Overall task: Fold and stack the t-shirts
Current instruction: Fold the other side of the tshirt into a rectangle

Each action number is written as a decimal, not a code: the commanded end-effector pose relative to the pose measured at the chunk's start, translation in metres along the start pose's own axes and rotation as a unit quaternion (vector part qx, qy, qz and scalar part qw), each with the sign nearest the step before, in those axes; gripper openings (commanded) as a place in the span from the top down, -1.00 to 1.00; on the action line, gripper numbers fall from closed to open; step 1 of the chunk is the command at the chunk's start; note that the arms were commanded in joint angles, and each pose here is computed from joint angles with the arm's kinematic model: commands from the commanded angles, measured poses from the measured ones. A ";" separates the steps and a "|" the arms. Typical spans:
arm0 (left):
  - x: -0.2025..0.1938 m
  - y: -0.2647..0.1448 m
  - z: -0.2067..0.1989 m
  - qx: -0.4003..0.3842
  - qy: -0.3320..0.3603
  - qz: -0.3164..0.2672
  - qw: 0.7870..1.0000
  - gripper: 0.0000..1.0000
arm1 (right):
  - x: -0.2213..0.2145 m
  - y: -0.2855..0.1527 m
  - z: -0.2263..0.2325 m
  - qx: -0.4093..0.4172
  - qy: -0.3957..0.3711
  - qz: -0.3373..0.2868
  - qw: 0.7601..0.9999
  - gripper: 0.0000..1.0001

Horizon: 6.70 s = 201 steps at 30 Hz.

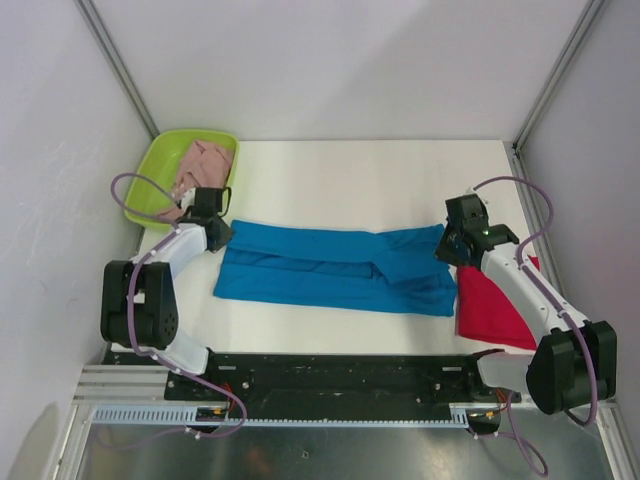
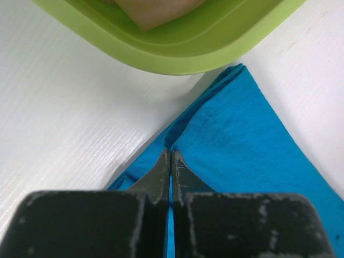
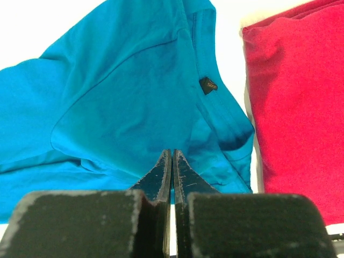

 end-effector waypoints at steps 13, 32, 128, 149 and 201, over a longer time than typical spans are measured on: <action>0.007 -0.011 0.009 -0.005 -0.002 -0.016 1.000 1.00 | 0.007 -0.021 0.002 -0.005 0.001 -0.022 1.000 1.00; -0.016 0.013 0.022 0.031 0.006 0.027 0.999 1.00 | -0.036 0.036 -0.005 -0.038 -0.016 0.044 0.998 0.96; -0.005 -0.023 -0.010 -0.070 0.030 0.048 0.996 0.06 | -0.061 0.016 0.144 0.156 -0.233 0.097 0.955 1.00; -0.008 -0.020 -0.011 -0.069 0.031 0.058 0.995 0.06 | -0.040 0.027 0.156 0.232 -0.171 0.124 0.950 0.95; -0.033 0.022 -0.079 -0.101 0.085 0.104 0.986 0.09 | 0.057 0.104 -0.012 -0.017 0.048 -0.051 0.997 0.05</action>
Point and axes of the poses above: each gripper's point midway between its finger pads, its own y axis out along the fingers, its own z axis along the line the jaws close on, x = y × z, the point moved 5 cm from there along -y, back along the fingers, and after that the axes turned 14 degrees about -y, right-handed, at the moved point
